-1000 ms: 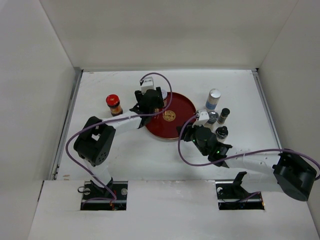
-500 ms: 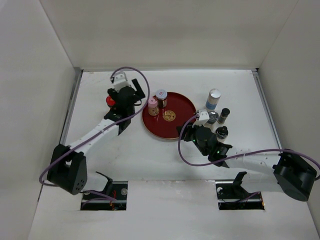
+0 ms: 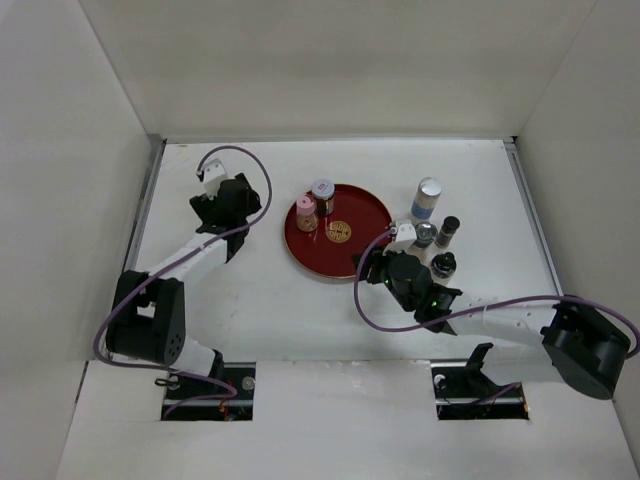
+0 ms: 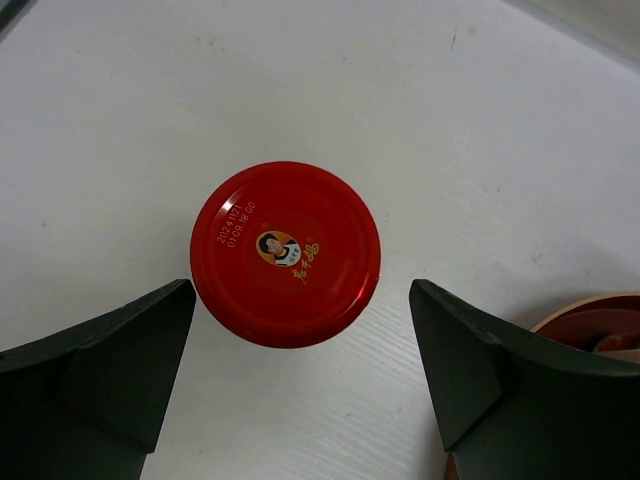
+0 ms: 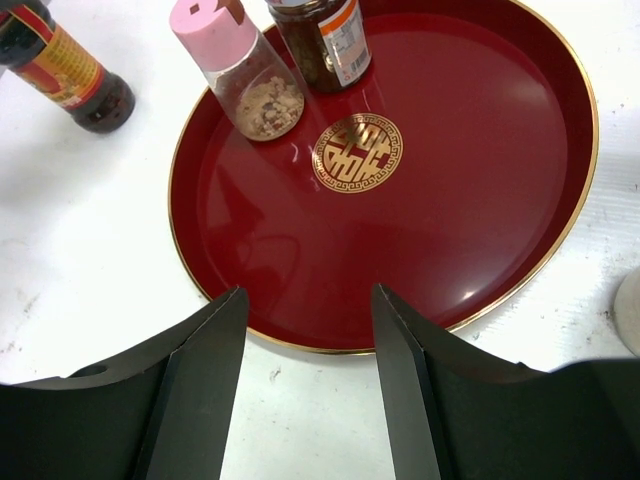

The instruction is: Organize the condiment bottles

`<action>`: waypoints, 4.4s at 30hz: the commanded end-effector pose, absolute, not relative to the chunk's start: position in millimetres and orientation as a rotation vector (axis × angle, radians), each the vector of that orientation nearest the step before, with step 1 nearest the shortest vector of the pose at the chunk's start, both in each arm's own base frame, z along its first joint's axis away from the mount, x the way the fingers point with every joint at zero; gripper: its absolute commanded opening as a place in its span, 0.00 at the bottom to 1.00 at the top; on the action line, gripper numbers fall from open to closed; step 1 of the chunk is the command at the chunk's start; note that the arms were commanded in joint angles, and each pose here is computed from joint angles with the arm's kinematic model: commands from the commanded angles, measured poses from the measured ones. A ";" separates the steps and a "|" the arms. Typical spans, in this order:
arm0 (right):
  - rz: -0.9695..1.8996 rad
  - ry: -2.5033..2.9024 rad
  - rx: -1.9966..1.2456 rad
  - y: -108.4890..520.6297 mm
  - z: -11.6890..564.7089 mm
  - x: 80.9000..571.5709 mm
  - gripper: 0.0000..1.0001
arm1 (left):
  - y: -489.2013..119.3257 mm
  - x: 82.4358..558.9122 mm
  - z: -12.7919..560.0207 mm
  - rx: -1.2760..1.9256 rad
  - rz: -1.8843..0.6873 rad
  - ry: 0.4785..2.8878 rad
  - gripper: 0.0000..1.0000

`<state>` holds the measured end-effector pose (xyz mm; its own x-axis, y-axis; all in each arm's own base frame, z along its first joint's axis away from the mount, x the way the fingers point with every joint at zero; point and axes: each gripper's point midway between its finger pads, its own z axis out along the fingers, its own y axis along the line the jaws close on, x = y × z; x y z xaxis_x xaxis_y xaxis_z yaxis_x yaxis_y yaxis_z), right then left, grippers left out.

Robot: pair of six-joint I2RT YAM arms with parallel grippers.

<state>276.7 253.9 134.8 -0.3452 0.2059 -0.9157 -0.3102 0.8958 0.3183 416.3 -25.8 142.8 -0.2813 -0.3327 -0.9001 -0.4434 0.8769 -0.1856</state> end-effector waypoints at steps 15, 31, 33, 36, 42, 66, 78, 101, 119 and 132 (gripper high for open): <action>0.587 1.769 -0.039 261.3 162.9 282.1 0.59 | -15.1 437.5 151.7 -0.610 0.081 1.833 0.39; 0.574 1.776 -0.013 254.1 158.7 286.7 0.59 | -178.3 372.2 236.4 -0.260 -0.293 1.757 0.34; 0.583 1.760 -0.010 253.6 164.1 285.2 0.59 | -194.2 375.5 232.3 -0.240 -0.310 1.759 0.34; 0.572 1.751 0.017 245.7 164.6 287.5 0.59 | -206.8 385.8 226.4 -0.225 -0.321 1.768 0.34; 0.573 1.731 0.044 237.6 170.7 289.0 0.60 | -228.3 399.2 205.3 -0.181 -0.316 1.789 0.34; 0.321 1.774 0.193 167.4 223.9 312.2 0.26 | -222.2 354.4 246.2 -0.159 -0.431 1.595 1.00; -0.128 1.918 0.269 89.1 187.6 341.4 0.96 | -171.7 313.5 228.4 -0.341 -0.593 1.415 0.91; -0.040 1.960 0.266 112.0 166.9 365.2 0.60 | -165.8 323.2 185.6 -0.365 -0.557 1.491 0.93; 0.258 1.682 0.145 211.8 274.5 435.6 0.54 | -153.7 326.6 178.4 -0.391 -0.530 1.483 0.95; 0.248 1.779 0.030 276.1 218.8 509.8 0.55 | -133.4 324.1 182.1 -0.449 -0.512 1.433 0.97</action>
<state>493.6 257.0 155.1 -0.3650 0.0711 -0.9283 -0.0707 0.9921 0.1038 324.0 -135.5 163.5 0.0102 -0.5336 -0.8457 0.0345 0.8454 -0.5330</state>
